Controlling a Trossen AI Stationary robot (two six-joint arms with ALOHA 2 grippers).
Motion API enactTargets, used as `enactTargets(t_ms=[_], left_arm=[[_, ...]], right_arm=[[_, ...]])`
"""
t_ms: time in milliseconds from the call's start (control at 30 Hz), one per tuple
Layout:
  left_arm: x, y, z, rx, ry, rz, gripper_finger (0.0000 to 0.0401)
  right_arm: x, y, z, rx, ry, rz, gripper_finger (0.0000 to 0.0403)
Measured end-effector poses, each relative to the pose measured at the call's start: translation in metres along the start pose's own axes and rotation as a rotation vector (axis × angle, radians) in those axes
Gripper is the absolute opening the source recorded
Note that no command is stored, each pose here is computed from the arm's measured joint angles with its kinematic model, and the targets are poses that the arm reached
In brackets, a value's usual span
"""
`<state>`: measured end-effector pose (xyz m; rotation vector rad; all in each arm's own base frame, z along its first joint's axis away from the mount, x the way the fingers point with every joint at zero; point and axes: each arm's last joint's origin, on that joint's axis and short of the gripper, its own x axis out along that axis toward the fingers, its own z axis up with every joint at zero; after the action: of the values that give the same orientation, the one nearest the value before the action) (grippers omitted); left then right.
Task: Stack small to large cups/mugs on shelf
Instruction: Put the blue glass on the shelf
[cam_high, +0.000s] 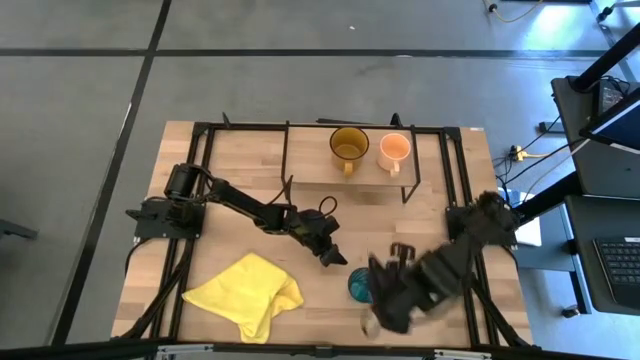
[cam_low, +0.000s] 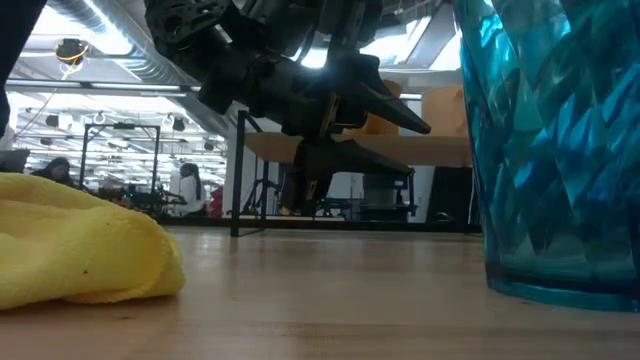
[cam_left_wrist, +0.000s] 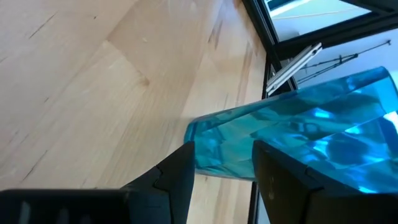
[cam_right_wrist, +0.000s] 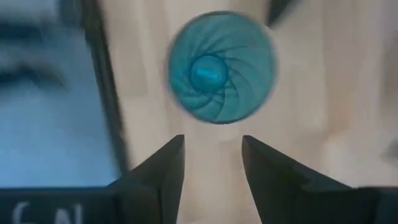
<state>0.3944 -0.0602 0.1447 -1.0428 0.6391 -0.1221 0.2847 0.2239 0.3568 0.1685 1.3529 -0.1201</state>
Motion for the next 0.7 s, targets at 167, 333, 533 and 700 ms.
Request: enactTargets(t_ms=[167, 333, 533, 700], left_arm=[[0.001, -0.001, -0.003, 0.036, 0.006, -0.002, 0.0154], [0.002, -0.006, -0.012, 0.079, 0.036, 0.012, 0.0154], [-0.009, -0.013, -0.031, 0.166, 0.114, 0.169, 0.0154], [-0.026, -0.026, -0.037, 0.240, 0.144, 0.238, 0.0154]], right_arm=[[-0.006, -0.028, 0.021, 0.367, 0.103, 0.094, 0.0162], [0.007, -0.046, 0.036, 0.405, 0.157, 0.085, 0.0162], [0.042, -0.054, 0.035, 0.385, 0.209, -0.002, 0.0162], [0.067, -0.050, 0.038, 0.362, 0.178, 0.023, 0.0162]])
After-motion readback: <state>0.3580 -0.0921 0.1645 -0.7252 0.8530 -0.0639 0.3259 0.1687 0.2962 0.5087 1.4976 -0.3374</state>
